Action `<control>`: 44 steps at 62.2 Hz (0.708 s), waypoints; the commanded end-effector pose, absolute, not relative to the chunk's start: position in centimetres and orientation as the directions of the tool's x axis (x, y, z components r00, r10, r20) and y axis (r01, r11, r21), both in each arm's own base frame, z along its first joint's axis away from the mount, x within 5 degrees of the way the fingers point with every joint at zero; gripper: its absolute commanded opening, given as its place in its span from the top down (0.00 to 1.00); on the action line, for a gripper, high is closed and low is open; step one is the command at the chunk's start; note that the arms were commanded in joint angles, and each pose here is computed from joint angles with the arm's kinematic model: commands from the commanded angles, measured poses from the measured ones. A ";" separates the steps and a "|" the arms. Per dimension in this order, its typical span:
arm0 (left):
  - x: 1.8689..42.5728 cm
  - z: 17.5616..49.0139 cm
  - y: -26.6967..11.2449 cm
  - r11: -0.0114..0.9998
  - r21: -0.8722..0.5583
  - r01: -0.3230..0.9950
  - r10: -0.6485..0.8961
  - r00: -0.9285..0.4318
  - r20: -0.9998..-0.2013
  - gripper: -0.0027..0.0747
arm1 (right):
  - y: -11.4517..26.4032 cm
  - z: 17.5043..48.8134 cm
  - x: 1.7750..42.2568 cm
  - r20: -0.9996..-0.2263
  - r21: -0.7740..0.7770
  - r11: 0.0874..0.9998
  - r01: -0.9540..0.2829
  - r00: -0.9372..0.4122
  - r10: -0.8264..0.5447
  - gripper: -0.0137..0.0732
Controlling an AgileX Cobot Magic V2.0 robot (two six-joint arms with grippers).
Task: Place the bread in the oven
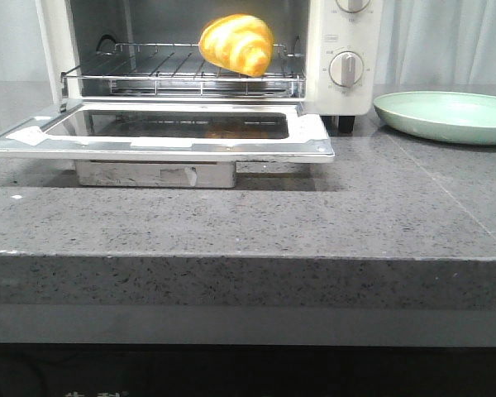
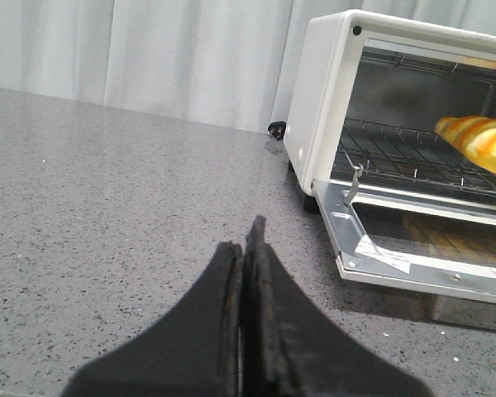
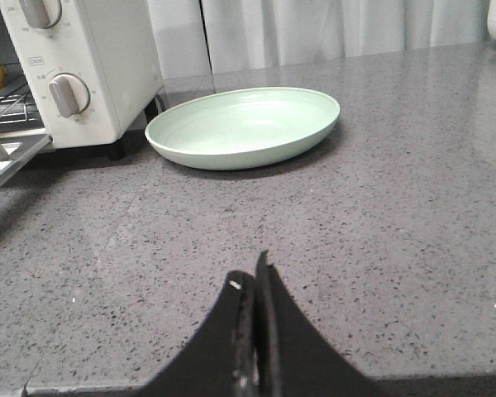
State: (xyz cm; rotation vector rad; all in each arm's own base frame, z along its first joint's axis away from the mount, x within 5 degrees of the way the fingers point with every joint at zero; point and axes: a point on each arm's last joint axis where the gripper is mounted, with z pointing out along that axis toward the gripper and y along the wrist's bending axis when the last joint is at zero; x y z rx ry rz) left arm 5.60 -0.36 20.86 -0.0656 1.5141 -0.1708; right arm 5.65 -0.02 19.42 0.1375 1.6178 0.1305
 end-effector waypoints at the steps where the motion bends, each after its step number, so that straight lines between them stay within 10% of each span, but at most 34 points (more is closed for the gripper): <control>1: 5.5 20.9 -0.3 0.984 -0.158 0.077 -0.167 0.124 -0.978 0.99 | 0.0 20.4 5.5 -0.985 0.151 0.988 -0.010 0.077 0.152 0.98; 44: 5.5 20.9 -0.3 0.984 -0.158 0.077 -0.167 0.124 -0.978 0.99 | 0.0 21.2 5.4 -0.982 0.083 0.997 -0.009 0.170 0.083 0.98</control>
